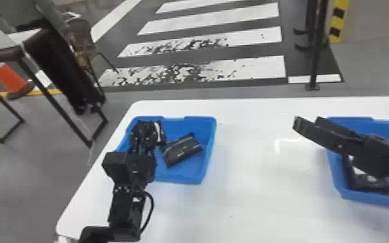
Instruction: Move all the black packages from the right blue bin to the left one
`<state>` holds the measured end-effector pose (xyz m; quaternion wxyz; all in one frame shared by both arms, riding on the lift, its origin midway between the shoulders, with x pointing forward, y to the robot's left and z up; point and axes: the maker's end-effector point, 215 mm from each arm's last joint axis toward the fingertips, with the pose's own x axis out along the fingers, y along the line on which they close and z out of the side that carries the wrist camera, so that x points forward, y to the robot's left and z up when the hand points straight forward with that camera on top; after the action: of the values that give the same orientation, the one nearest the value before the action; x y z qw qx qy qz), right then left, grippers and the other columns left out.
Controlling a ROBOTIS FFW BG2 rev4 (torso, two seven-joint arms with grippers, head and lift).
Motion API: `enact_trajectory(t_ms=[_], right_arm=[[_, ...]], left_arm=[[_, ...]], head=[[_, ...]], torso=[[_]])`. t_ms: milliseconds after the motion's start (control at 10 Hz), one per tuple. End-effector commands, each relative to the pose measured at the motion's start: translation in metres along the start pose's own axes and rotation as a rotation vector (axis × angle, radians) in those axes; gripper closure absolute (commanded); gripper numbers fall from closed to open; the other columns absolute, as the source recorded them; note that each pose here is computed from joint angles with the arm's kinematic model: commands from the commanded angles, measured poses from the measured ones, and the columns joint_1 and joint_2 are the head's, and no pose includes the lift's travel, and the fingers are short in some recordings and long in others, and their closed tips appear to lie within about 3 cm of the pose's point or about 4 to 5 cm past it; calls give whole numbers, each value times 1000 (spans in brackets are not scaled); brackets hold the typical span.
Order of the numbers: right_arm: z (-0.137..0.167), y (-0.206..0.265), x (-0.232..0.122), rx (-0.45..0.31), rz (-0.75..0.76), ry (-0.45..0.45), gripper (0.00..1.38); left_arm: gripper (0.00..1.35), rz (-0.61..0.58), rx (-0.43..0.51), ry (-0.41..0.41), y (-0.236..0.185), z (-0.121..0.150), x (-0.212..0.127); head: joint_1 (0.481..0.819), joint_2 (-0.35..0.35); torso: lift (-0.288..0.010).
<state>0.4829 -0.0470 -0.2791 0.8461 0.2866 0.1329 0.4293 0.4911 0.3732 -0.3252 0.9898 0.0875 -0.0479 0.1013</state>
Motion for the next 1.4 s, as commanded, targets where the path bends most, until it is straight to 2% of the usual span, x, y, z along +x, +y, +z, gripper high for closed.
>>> enact_trajectory(t_ms=[0, 100, 200, 300, 500, 600, 700, 900, 1100, 1300], right_arm=[[6, -22, -9, -80, -68, 16, 142], [10, -37, -15, -146, -117, 30, 145], [24, -53, -22, -225, -170, 17, 150], [32, -72, -32, -287, -234, 27, 150], [27, -111, -63, -382, -412, 121, 151], [15, -129, -77, -390, -482, 182, 148], [-5, -145, -87, -362, -535, 237, 147], [-34, -149, -116, -355, -662, 340, 145], [-55, -150, -129, -337, -722, 399, 147], [-63, -153, -133, -326, -742, 425, 150]], left_arm=[[160, 25, 1, -80, 13, 19, -9], [44, 10, -23, -179, 4, 51, -15], [167, -18, -72, -239, -12, 82, -21], [229, -41, -132, -269, -25, 99, -30], [243, -92, -210, -293, -52, 117, -51], [245, -120, -241, -304, -66, 123, -57], [245, -150, -268, -295, -82, 122, -61], [245, -192, -282, -273, -104, 117, -65], [240, -198, -284, -265, -107, 115, -66], [239, -195, -283, -261, -105, 113, -66]], head=[[695, 350], [695, 350], [695, 343], [695, 310], [685, 217], [695, 172], [695, 154], [695, 88], [695, 45], [695, 44]], torso=[[-171], [-171], [-171], [-171], [-171], [-171], [-171], [-171], [-171], [-171]])
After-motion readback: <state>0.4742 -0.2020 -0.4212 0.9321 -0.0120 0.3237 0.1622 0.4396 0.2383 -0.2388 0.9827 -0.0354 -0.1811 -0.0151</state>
